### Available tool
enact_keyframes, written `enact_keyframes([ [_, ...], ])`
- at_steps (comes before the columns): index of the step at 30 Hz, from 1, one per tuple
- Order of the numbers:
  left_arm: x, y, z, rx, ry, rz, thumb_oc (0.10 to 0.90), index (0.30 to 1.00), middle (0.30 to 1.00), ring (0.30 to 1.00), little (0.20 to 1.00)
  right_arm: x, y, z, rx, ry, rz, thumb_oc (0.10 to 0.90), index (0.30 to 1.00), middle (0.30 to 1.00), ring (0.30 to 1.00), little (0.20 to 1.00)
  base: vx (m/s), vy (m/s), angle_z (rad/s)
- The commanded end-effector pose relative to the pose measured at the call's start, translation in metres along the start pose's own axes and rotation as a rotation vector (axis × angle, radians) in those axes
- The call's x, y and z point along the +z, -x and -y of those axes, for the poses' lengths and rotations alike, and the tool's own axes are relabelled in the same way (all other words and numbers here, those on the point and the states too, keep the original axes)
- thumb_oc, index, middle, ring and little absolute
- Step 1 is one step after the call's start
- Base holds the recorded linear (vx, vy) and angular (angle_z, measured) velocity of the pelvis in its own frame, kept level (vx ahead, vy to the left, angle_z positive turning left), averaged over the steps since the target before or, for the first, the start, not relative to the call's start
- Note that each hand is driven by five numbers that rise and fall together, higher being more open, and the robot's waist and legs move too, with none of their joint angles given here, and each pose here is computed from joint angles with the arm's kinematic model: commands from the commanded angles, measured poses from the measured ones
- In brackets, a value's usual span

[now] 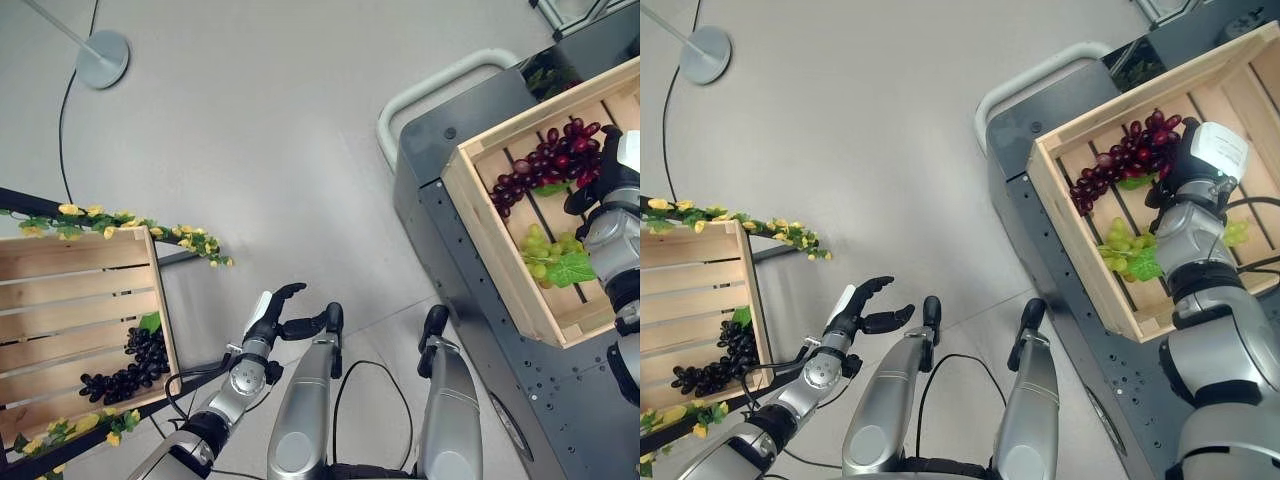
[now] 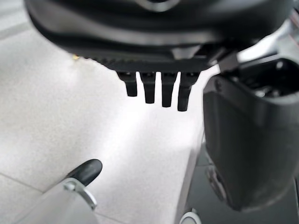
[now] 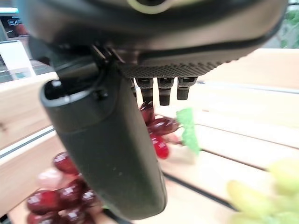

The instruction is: Pick up the fruits from the basket on one side to the basket on the other side

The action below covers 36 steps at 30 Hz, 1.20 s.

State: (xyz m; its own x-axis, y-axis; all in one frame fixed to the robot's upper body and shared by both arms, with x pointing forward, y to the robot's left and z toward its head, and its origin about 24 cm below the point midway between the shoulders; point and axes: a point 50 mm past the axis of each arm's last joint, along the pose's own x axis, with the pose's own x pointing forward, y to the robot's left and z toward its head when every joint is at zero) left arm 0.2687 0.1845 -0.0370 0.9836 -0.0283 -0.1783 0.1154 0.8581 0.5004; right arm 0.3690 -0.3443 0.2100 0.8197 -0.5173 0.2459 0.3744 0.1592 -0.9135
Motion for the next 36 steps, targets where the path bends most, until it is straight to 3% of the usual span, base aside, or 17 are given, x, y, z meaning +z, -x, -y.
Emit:
enact_keyframes([
  [1, 0.007, 0.008, -0.015, 0.047, 0.058, 0.100, 0.800, 0.900, 0.900, 0.900, 0.900, -0.002, -0.017, 0.072, -0.212, 0.107, 0.022, 0.800, 0.900, 0.900, 0.900, 0.900, 0.01, 0.002, 0.08],
  [9, 0.011, 0.012, -0.015, 0.035, 0.079, 0.137, 0.800, 0.900, 0.900, 0.900, 0.900, 0.001, -0.021, 0.086, -0.205, 0.106, 0.006, 0.800, 0.900, 0.900, 0.900, 0.900, 0.00, 0.002, 0.03],
  [17, 0.020, 0.016, -0.019, 0.041, 0.111, 0.195, 0.800, 0.900, 0.900, 0.900, 0.900, 0.003, -0.023, 0.084, -0.078, 0.192, 0.021, 0.800, 0.900, 0.900, 0.900, 0.900, -0.01, -0.008, 0.04],
  [23, 0.024, 0.017, -0.027, 0.053, 0.127, 0.226, 0.800, 0.900, 0.900, 0.900, 0.900, 0.004, -0.021, 0.065, 0.139, 0.558, 0.068, 0.800, 0.900, 0.900, 0.900, 0.900, -0.04, -0.018, 0.01],
  [26, 0.026, 0.017, -0.030, 0.054, 0.126, 0.238, 0.800, 0.900, 0.900, 0.900, 0.900, -0.004, -0.020, 0.060, 0.182, 0.612, 0.033, 0.800, 0.900, 0.900, 0.900, 0.900, -0.04, -0.033, 0.03],
  [27, 0.027, 0.017, -0.031, 0.055, 0.126, 0.244, 0.800, 0.900, 0.900, 0.900, 0.900, -0.005, -0.020, 0.060, 0.186, 0.617, 0.020, 0.753, 0.829, 0.829, 0.829, 0.829, -0.06, -0.026, 0.03],
  [28, 0.029, 0.017, -0.033, 0.055, 0.125, 0.254, 0.800, 0.900, 0.900, 0.900, 0.900, -0.009, -0.020, 0.059, 0.187, 0.577, -0.016, 0.568, 0.552, 0.552, 0.552, 0.552, -0.06, -0.021, 0.02],
  [29, 0.029, 0.017, -0.033, 0.055, 0.125, 0.255, 0.800, 0.900, 0.900, 0.900, 0.900, -0.010, -0.020, 0.059, 0.184, 0.559, -0.025, 0.419, 0.328, 0.328, 0.328, 0.328, -0.08, -0.020, 0.00],
  [30, 0.030, 0.017, -0.034, 0.056, 0.130, 0.261, 0.800, 0.900, 0.900, 0.900, 0.900, -0.013, -0.020, 0.058, 0.194, 0.497, -0.042, 0.400, 0.300, 0.300, 0.300, 0.300, -0.06, -0.012, 0.00],
  [33, 0.031, 0.016, -0.036, 0.065, 0.138, 0.258, 0.800, 0.900, 0.900, 0.900, 0.900, -0.023, -0.019, 0.057, 0.158, 0.331, -0.079, 0.400, 0.300, 0.300, 0.300, 0.300, -0.05, -0.004, 0.01],
  [36, 0.030, 0.017, -0.037, 0.079, 0.141, 0.257, 0.800, 0.900, 0.900, 0.900, 0.900, -0.028, -0.018, 0.060, 0.097, 0.269, -0.083, 0.400, 0.300, 0.300, 0.300, 0.300, -0.02, 0.004, 0.02],
])
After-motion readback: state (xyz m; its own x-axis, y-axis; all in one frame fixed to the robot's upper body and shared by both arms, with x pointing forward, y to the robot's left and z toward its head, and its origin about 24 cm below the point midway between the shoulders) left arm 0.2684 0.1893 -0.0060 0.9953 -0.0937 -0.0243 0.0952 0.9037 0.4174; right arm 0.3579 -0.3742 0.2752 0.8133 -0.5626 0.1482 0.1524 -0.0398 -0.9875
